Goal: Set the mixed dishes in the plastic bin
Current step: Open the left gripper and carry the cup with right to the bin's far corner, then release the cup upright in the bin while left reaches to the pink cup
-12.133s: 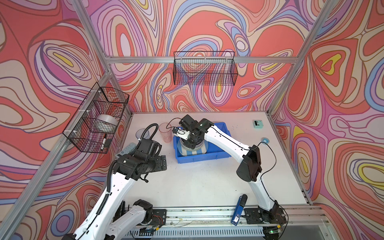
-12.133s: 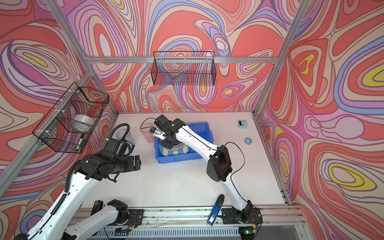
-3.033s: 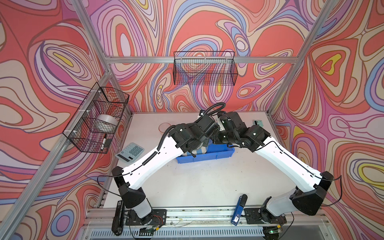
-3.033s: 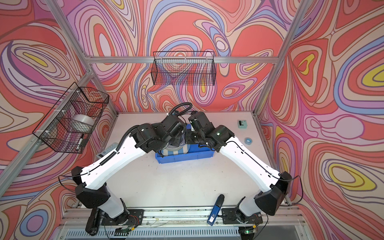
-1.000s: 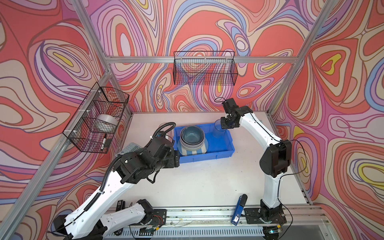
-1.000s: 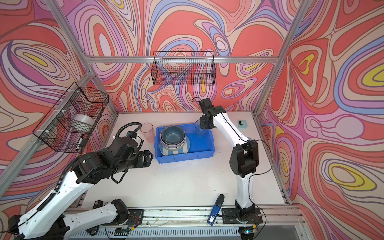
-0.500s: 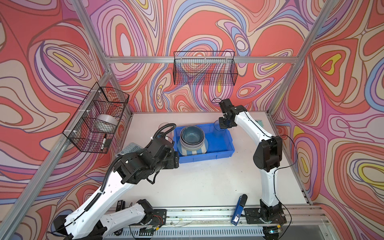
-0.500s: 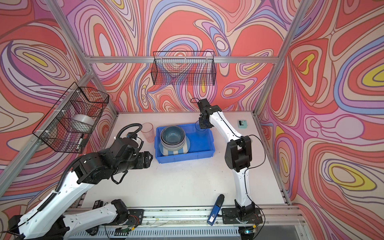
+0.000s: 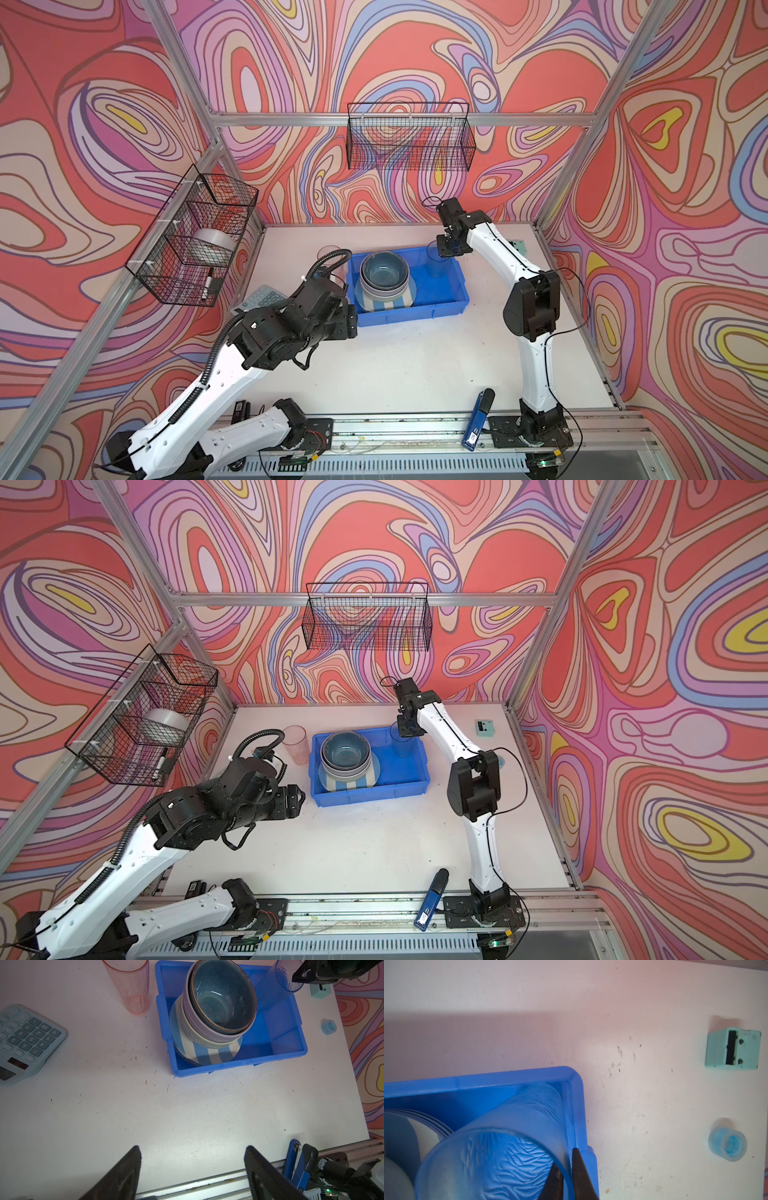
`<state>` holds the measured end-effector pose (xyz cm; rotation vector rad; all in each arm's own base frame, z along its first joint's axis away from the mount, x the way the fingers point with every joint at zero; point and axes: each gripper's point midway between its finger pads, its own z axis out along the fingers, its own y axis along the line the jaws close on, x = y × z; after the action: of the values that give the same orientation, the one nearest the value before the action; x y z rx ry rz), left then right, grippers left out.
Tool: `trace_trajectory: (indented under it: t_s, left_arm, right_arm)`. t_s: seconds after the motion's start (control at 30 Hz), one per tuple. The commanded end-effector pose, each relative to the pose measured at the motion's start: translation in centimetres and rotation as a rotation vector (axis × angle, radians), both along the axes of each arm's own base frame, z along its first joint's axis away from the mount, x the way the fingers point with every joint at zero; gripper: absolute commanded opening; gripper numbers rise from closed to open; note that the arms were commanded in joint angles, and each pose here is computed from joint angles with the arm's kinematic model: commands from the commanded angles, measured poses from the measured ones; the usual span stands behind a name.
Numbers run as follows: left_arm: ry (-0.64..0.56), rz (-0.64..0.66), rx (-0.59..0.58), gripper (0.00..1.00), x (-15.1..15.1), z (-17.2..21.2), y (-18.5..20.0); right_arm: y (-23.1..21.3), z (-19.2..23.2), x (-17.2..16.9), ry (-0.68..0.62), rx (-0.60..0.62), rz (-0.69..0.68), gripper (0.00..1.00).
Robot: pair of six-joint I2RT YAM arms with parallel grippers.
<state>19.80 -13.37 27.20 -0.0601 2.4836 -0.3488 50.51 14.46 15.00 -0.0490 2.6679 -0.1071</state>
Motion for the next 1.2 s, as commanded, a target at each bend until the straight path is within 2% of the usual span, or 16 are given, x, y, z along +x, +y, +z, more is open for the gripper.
trace_trajectory:
  t_s: [0.0, 0.13, 0.3, 0.33, 0.37, 0.47, 0.57, 0.73, 0.93, 1.0, 1.07, 1.17]
  left_arm:
    - [0.028, 0.029, 0.031, 0.81, -0.4, -0.9, 1.0]
    - [0.037, 0.029, 0.032, 0.81, -0.3, -1.2, 0.8]
    - [0.035, 0.038, 0.046, 0.82, 0.3, -1.5, 0.8]
    - [0.041, 0.046, 0.051, 0.82, 0.5, -1.7, 0.9]
    - [0.050, 0.057, 0.049, 0.82, 0.8, -1.8, 1.0]
    - [0.083, 0.083, 0.037, 0.81, 1.6, -2.0, 1.4]
    - [0.085, 0.095, 0.037, 0.80, 2.8, -1.8, 1.9]
    - [0.105, 0.139, 0.025, 0.77, 5.5, -1.8, 3.4]
    - [0.125, 0.216, 0.047, 0.73, 9.4, -2.1, 6.3]
    - [0.135, 0.228, 0.020, 0.68, 10.9, -2.4, 6.8]
    - [0.136, 0.233, 0.012, 0.57, 12.5, -2.7, 7.4]
    - [0.119, 0.260, 0.036, 0.56, 14.8, -3.2, 8.4]
  right_arm:
    - [-0.3, 0.9, 1.2, -0.046, 0.003, -0.019, 0.18]
    - [-0.4, 1.8, 1.1, -0.062, 0.004, -0.022, 0.25]
    - [-0.6, 3.7, 0.7, -0.086, 0.012, -0.020, 0.27]
    - [-0.6, 4.4, 0.5, -0.095, 0.017, -0.019, 0.30]
    - [-0.4, 5.0, 0.3, -0.101, 0.030, -0.010, 0.38]
    - [-0.1, 7.0, -0.8, -0.123, 0.070, 0.015, 0.53]
    - [0.4, 8.7, -2.3, -0.131, 0.123, 0.045, 0.59]
    - [1.3, 11.0, -5.3, -0.152, 0.203, 0.091, 0.63]
    - [4.4, 12.4, -10.1, -0.135, 0.328, 0.199, 0.64]
    - [5.7, 12.6, -11.7, -0.133, 0.371, 0.239, 0.64]
    - [6.9, 12.7, -13.4, -0.133, 0.419, 0.280, 0.64]
    - [8.4, 12.4, -15.3, -0.143, 0.470, 0.329, 0.64]
